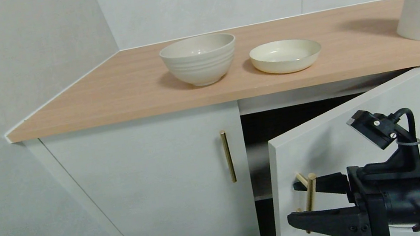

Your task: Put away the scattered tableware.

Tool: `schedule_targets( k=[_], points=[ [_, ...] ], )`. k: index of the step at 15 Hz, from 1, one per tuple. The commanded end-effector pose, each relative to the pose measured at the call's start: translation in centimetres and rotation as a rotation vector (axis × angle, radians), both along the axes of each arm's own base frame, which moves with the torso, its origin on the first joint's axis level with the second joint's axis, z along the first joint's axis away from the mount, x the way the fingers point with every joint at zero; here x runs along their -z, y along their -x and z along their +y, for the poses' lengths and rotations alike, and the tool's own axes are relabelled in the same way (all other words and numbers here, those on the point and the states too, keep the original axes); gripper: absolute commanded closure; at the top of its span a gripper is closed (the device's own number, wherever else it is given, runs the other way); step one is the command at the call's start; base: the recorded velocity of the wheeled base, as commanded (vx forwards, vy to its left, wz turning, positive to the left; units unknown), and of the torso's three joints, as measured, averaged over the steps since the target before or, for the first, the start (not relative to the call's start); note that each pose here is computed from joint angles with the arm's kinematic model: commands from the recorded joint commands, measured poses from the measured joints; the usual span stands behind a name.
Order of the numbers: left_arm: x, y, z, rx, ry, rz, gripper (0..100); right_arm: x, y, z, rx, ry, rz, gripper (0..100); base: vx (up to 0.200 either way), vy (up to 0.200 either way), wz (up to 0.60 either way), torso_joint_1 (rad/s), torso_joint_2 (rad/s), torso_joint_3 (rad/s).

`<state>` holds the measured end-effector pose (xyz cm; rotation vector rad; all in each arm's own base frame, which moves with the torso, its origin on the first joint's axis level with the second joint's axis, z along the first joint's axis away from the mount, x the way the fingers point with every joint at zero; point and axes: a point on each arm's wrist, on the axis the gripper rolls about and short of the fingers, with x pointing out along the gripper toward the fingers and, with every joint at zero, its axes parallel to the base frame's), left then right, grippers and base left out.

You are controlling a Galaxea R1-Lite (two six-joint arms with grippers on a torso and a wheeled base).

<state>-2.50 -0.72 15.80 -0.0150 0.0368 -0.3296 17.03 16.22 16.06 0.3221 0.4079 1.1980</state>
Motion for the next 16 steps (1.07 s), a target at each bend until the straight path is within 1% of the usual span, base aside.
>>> schedule_targets(
  k=[1,2,3,4,5,6,7,9,10,11,12,14,15,16],
  points=[
    [-3.4,-7.3,-0.4,0.187,0.028,0.308,0,-0.1,0.0,0.0,-0.001,-0.005,-0.005,0,0.000,0.000,0.00,0.000,0.00,0.000],
    [-3.6,-8.8,-0.6,0.209,0.033,0.347,0,-0.1,0.0,0.0,-0.001,-0.005,-0.005,0,0.000,0.000,0.00,0.000,0.00,0.000],
    [-3.8,-13.2,-1.0,0.241,0.041,0.418,0,-0.1,0.0,0.0,-0.001,-0.005,-0.005,0,0.000,0.000,0.00,0.000,0.00,0.000],
    [-3.2,-15.9,-1.4,0.264,0.038,0.445,0,-0.1,0.0,0.0,-0.001,-0.005,-0.005,0,0.000,0.000,0.00,0.000,0.00,0.000],
    [-2.5,-17.5,-2.0,0.289,0.035,0.463,0,-0.2,0.0,0.0,-0.001,-0.006,-0.006,0,0.000,0.000,0.00,0.000,0.00,0.000],
    [-0.7,-19.3,-2.6,0.315,0.028,0.511,0,-0.1,0.0,0.0,-0.001,-0.004,-0.004,0,0.000,0.000,0.00,0.000,0.00,0.000],
    [0.9,-20.1,-3.4,0.351,0.022,0.541,0,-0.1,0.0,0.0,0.000,-0.004,-0.005,0,0.000,0.000,0.00,0.000,0.00,0.000],
    [3.8,-20.2,-5.4,0.447,-0.009,0.609,0,0.0,0.0,0.0,0.000,-0.001,-0.002,0,0.000,0.000,0.00,0.000,0.00,0.000],
    [4.8,-20.2,-6.2,0.485,-0.022,0.640,0,0.0,0.0,0.0,-0.001,-0.001,-0.001,0,0.000,0.000,0.00,0.000,0.00,0.000],
    [6.0,-20.2,-7.2,0.524,-0.032,0.687,0,0.1,0.0,0.0,-0.001,0.002,0.003,0,0.000,0.000,0.00,0.000,0.00,0.000],
    [6.8,-20.4,-7.9,0.542,-0.027,0.714,0,0.1,0.0,0.0,0.000,0.003,0.003,0,0.000,0.000,0.00,0.000,0.00,0.000],
    [7.1,-20.6,-8.8,0.554,0.011,0.708,0,0.1,0.0,0.0,0.000,0.003,0.001,0,0.000,0.000,0.00,0.000,0.00,0.000],
    [7.2,-20.5,-9.0,0.552,0.021,0.711,0,0.1,0.0,0.0,-0.001,0.003,0.001,0,0.000,0.000,0.00,0.000,0.00,0.000],
    [7.3,-20.8,-9.1,0.542,0.030,0.709,100,0.1,0.0,0.0,0.000,0.003,0.001,0,0.000,0.000,0.00,0.000,0.00,0.000]
  ],
)
